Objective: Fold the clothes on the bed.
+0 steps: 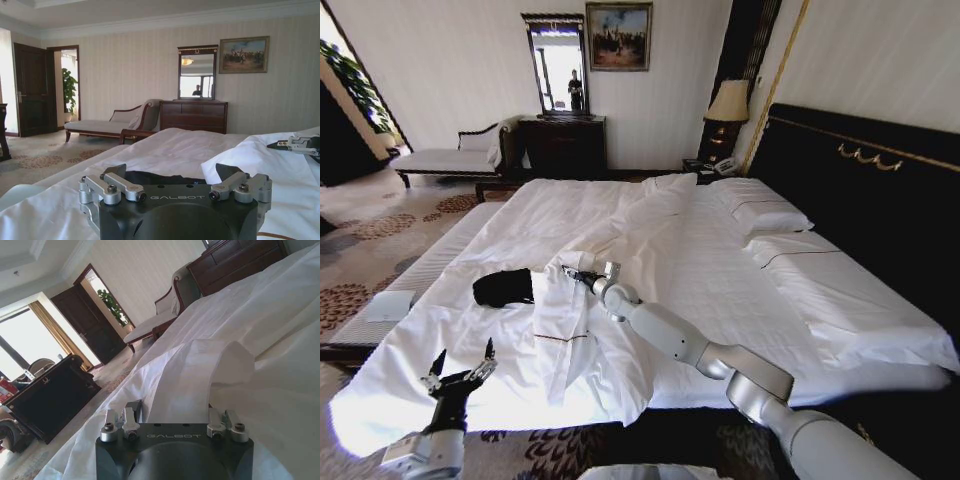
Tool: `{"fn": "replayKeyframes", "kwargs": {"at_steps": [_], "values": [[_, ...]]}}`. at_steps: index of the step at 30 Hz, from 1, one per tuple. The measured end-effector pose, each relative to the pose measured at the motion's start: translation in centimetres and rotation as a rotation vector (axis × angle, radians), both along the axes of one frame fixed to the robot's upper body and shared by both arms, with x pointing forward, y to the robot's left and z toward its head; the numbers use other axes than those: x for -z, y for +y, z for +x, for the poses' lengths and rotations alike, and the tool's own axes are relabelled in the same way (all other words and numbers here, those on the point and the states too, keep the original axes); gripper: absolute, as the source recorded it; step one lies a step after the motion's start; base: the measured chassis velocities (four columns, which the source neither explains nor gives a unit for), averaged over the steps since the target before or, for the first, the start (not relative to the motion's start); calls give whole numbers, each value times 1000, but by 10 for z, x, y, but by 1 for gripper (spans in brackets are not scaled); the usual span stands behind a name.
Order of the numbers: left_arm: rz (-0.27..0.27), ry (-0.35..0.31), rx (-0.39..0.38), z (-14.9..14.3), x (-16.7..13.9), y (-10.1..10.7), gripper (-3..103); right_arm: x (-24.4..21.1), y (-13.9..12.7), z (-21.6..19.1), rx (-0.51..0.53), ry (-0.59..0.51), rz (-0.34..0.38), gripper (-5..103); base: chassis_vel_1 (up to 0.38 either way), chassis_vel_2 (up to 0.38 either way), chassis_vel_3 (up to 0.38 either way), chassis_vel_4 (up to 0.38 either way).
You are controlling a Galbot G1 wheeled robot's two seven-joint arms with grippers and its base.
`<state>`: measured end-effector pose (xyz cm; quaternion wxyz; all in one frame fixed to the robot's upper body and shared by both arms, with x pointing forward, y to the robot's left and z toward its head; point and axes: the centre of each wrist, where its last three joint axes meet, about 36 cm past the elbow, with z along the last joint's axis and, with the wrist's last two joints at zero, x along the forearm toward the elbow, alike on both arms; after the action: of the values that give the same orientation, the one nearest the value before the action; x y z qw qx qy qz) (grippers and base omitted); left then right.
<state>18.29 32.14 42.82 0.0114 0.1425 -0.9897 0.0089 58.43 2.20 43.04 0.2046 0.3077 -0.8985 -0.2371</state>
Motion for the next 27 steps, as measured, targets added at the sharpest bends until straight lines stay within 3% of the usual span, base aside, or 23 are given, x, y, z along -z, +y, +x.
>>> {"fn": "replayKeyframes", "kwargs": {"at_steps": [2,5,8,11,15,21,27], "values": [[1,-1,0,0,0,0,100,0,0,-1,0,-4,2,47,0,0,0,0],[2,-2,0,0,-1,0,100,0,-1,-1,-2,-9,5,41,0,0,0,0],[4,-4,0,0,-2,1,100,1,-1,-2,-3,-20,12,25,0,0,0,0],[4,-5,-2,0,-2,1,100,3,-1,-2,-2,-32,22,20,0,0,0,0],[3,-6,-3,0,-2,1,100,1,-4,-7,-4,-53,54,2,0,0,0,0],[2,-12,-3,0,-3,1,100,-14,-14,-23,5,-69,128,1,0,0,0,0],[-3,-20,-1,2,-3,0,100,-29,-43,-49,76,-68,210,1,0,0,0,0]]}}
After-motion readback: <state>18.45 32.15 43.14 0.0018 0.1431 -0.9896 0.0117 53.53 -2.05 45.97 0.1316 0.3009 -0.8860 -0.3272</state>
